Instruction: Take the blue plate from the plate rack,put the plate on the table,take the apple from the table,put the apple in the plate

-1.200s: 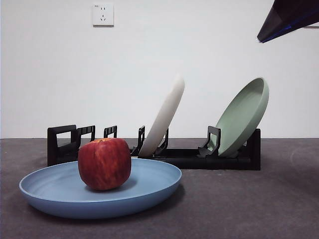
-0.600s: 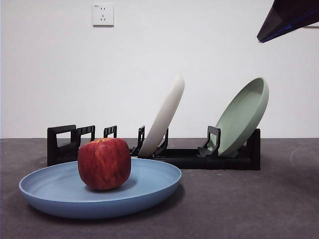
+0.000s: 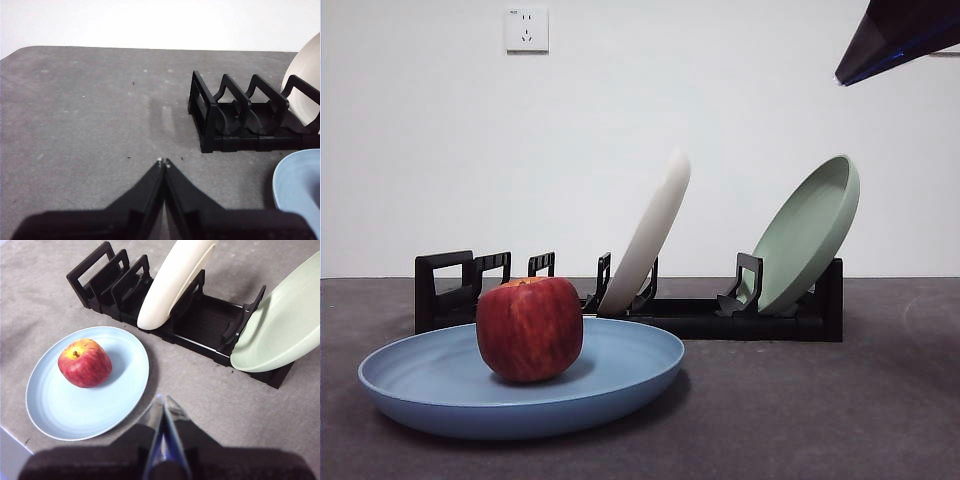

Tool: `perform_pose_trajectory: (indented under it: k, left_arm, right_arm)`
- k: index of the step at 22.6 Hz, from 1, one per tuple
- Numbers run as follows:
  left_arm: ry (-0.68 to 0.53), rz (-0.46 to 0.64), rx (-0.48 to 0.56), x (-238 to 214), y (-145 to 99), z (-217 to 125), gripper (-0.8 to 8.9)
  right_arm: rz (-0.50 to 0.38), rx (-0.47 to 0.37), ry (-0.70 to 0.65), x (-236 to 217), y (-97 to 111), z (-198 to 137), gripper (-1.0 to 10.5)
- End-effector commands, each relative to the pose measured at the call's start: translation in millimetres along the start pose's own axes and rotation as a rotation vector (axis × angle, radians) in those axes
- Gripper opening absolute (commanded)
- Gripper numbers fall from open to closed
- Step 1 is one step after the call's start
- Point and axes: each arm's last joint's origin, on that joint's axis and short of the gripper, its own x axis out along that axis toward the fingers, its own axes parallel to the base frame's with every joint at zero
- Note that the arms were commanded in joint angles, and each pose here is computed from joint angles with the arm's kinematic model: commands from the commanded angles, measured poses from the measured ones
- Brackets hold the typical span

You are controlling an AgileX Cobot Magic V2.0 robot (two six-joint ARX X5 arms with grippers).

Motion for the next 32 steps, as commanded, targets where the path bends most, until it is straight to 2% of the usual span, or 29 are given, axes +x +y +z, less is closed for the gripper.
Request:
perform_pose_trajectory:
  k: [1,8,9,11,13,16,18,21,23,32]
  left_arm:
    - [0.011,-0.005,-0.006,1,0,-4,-0.02]
    - [0.011,-0.005,-0.006,1,0,-4,-0.02]
    - [0.01,-0.005,-0.006,1,0,-4,-0.02]
    - [0.01,-0.004,-0.006,1,0,-4,-0.02]
    - [0.01,-0.005,-0.006,1,0,-4,-0.02]
    - [0.01,-0.005,-0.006,1,0,-4,-0.02]
    - [0.01,-0.005,-0.006,1,0,-4,-0.02]
    - [0.01,-0.005,-0.006,1,0,-4,-0.02]
    - [0.01,-0.005,-0.006,1,0,-4,-0.02]
    - [0.01,-0.005,-0.006,1,0,-4,-0.02]
  right_arm:
    - [0.0,0.006,-0.001,1,0,-1,-0.1]
    - [0.002,0.005,-0.009,-4,0,-2,-0.2]
    - [-0.014,-0.006,-0.025,-8,-1,-2,-0.1]
    - [-0.077,-0.103,-0.064,-19,-7,-2,-0.1]
    - [-0.14,-0.104,-0.111,-29,-16,-6,-0.1]
    - [-0.25,-0.039,-0.234,-37,-31,-31,-0.1]
    - [-0.321,-0.021,-0.335,-38,-38,-57,-0.1]
    - [-0.383,-0.008,-0.442,-30,-43,-95,-0.1]
    - [-0.408,-0.004,-0.475,-21,-47,-117,-0.1]
    - [-0.409,0.038,-0.455,3,-53,-153,-0.1]
